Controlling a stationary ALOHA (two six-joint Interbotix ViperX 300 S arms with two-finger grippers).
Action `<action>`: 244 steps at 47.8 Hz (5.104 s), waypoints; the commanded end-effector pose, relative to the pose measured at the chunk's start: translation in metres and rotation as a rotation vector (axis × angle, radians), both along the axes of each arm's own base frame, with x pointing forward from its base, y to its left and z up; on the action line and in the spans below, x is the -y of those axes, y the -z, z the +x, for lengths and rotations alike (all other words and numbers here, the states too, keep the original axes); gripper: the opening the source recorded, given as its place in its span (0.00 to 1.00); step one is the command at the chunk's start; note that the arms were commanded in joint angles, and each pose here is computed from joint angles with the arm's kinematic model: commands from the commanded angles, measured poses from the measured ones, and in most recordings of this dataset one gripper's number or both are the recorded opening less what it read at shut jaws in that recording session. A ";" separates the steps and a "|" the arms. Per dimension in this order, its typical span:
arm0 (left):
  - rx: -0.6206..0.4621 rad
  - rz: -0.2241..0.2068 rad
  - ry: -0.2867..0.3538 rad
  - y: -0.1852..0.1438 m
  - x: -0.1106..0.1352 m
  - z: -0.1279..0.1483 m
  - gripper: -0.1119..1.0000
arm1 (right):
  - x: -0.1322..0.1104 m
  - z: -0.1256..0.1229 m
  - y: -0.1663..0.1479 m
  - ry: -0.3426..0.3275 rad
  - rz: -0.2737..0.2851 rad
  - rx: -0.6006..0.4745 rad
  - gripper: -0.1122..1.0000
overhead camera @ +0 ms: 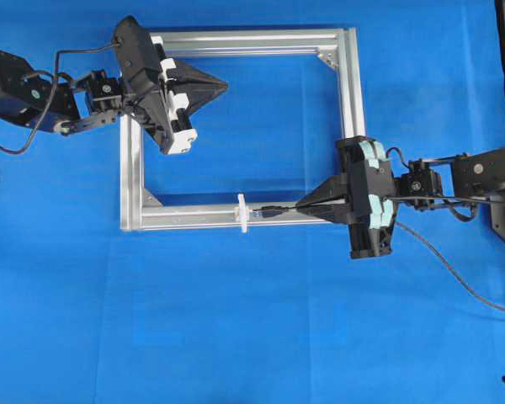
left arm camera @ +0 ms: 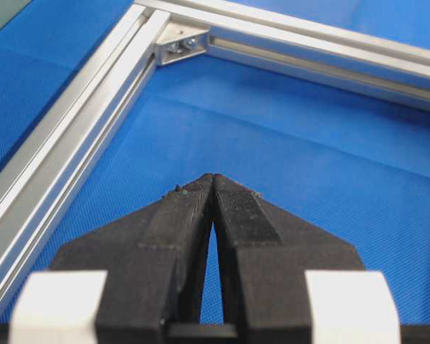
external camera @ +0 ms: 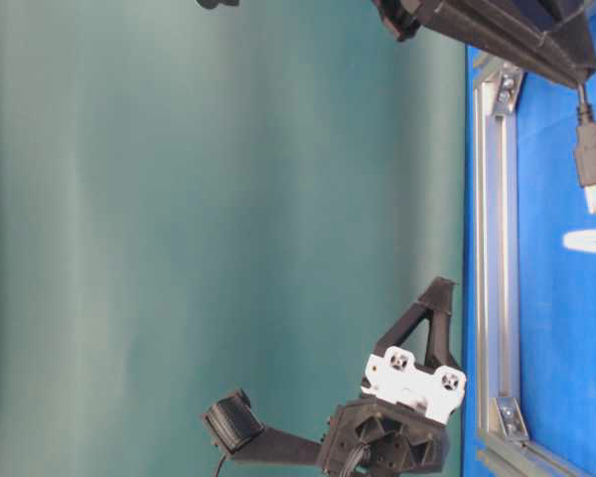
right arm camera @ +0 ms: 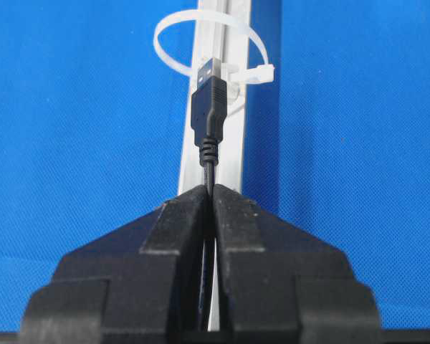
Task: Insert the wire through the string loop located in the center.
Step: 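Carry the USB plug with the right gripper toward the white zip-tie loop, then push the USB plug leftward through the zip-tie loop with the right gripper, then move the open left gripper to the plug emerging left of the loop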
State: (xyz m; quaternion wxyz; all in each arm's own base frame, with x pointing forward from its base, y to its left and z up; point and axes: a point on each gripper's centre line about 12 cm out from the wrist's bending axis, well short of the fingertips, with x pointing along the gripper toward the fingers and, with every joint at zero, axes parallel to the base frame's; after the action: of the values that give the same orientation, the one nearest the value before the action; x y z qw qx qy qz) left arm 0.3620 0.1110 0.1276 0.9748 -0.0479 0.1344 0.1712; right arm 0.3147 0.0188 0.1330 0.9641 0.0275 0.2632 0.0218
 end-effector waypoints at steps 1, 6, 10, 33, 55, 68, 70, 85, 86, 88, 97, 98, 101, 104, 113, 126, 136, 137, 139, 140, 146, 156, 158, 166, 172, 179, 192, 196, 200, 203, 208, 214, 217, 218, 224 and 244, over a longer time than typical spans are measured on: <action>0.048 0.016 0.005 -0.017 0.001 0.002 0.10 | 0.001 0.002 -0.010 0.005 0.003 0.038 0.08; 0.048 0.016 0.005 -0.017 0.001 0.002 0.10 | 0.001 0.002 -0.010 0.005 0.003 0.038 0.08; 0.048 0.016 0.005 -0.017 0.001 0.002 0.10 | 0.000 0.002 -0.010 0.003 0.003 0.038 0.08; 0.049 0.014 0.008 -0.017 0.002 0.003 0.10 | 0.001 0.003 -0.010 0.005 0.003 0.044 0.08; 0.050 0.015 0.008 -0.017 0.002 0.003 0.10 | 0.000 0.003 -0.010 0.004 0.005 0.043 0.08; 0.049 0.014 0.008 -0.017 0.002 0.003 0.10 | 0.000 0.003 -0.010 0.003 0.003 0.044 0.08; 0.049 0.014 0.008 -0.017 0.002 0.003 0.10 | 0.000 0.003 -0.010 0.003 0.003 0.046 0.08; 0.050 0.015 0.011 -0.017 0.003 0.003 0.10 | 0.001 0.006 -0.009 0.005 0.005 0.044 0.08; 0.050 0.015 0.011 -0.017 0.003 0.003 0.10 | 0.000 0.006 -0.009 0.003 0.003 0.044 0.08; 0.050 0.015 0.013 -0.017 0.004 0.003 0.10 | 0.001 0.007 -0.009 0.005 0.005 0.044 0.08; 0.050 0.015 0.013 -0.017 0.004 0.003 0.10 | -0.001 0.015 -0.009 0.003 0.007 0.063 0.08; 0.050 0.015 0.013 -0.017 0.004 0.003 0.10 | -0.001 0.017 -0.009 0.001 0.008 0.066 0.08; 0.050 0.015 0.013 -0.017 0.004 0.003 0.10 | -0.002 0.021 -0.008 -0.001 0.008 0.069 0.08; 0.050 0.015 0.013 -0.017 0.004 0.003 0.10 | -0.004 0.027 -0.008 -0.005 0.008 0.070 0.08; 0.049 0.014 0.013 -0.017 0.004 0.003 0.10 | -0.007 0.049 -0.006 -0.010 0.009 0.078 0.08; 0.050 0.015 0.012 -0.017 0.004 0.003 0.10 | -0.010 0.075 -0.003 -0.013 0.010 0.090 0.08; 0.049 0.014 0.013 -0.017 0.004 0.002 0.10 | -0.011 0.078 -0.002 -0.014 0.010 0.088 0.08; 0.049 0.014 0.013 -0.017 0.004 0.002 0.10 | -0.011 0.078 -0.001 -0.014 0.010 0.087 0.08; 0.049 0.013 0.012 -0.017 0.004 0.002 0.10 | -0.011 0.078 -0.001 -0.014 0.010 0.088 0.08; 0.049 0.013 0.012 -0.017 0.004 0.002 0.10 | -0.011 0.077 -0.001 -0.014 0.010 0.085 0.08; 0.048 0.011 0.012 -0.016 0.004 0.002 0.10 | -0.011 0.076 0.000 -0.014 0.009 0.082 0.08; 0.050 0.005 0.044 -0.017 0.017 0.002 0.10 | -0.011 0.076 0.000 -0.014 0.009 0.082 0.08; 0.049 0.003 0.056 -0.018 0.022 0.002 0.10 | -0.011 0.076 0.000 -0.014 0.009 0.082 0.08; 0.050 -0.004 0.134 -0.019 0.052 0.002 0.10 | -0.011 0.077 -0.001 -0.014 0.010 0.085 0.08; 0.052 -0.005 0.216 -0.021 0.082 0.002 0.10 | -0.011 0.076 0.000 -0.014 0.010 0.084 0.08; 0.053 -0.008 0.300 -0.023 0.113 0.000 0.10 | -0.011 0.076 0.000 -0.014 0.010 0.084 0.08; 0.055 -0.010 0.377 -0.025 0.140 -0.004 0.10 | -0.011 0.076 0.000 -0.014 0.010 0.084 0.08; 0.058 -0.009 0.372 -0.026 0.139 -0.003 0.10 | -0.011 0.076 0.000 -0.014 0.009 0.082 0.08; 0.062 -0.007 0.368 -0.027 0.137 -0.001 0.10 | -0.011 0.076 0.000 -0.014 0.010 0.084 0.08; 0.062 -0.007 0.361 -0.027 0.134 0.000 0.10 | -0.011 0.076 0.000 -0.014 0.009 0.082 0.08; 0.053 -0.006 0.356 -0.026 0.132 0.000 0.10 | -0.011 0.076 0.000 -0.014 0.009 0.082 0.08; 0.032 -0.002 0.357 -0.024 0.132 0.001 0.10 | -0.011 0.076 0.000 -0.014 0.009 0.082 0.08; 0.022 -0.002 0.358 -0.024 0.132 0.002 0.10 | -0.011 0.076 0.000 -0.015 0.008 0.082 0.08; 0.018 -0.003 0.359 -0.023 0.132 0.002 0.10 | -0.011 0.076 0.000 -0.015 0.008 0.081 0.08; 0.017 -0.011 0.357 -0.023 0.132 0.001 0.11 | -0.011 0.076 0.000 -0.015 0.008 0.082 0.08; 0.020 -0.006 0.366 -0.024 0.135 0.002 0.91 | -0.011 0.076 0.000 -0.015 0.008 0.081 0.08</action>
State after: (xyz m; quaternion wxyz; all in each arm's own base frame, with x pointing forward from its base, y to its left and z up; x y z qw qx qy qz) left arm 0.3602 -0.0213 0.1392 0.9880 -0.0285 0.1514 -0.0052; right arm 0.3875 0.0289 0.1234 0.9700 0.0274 0.2397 0.0301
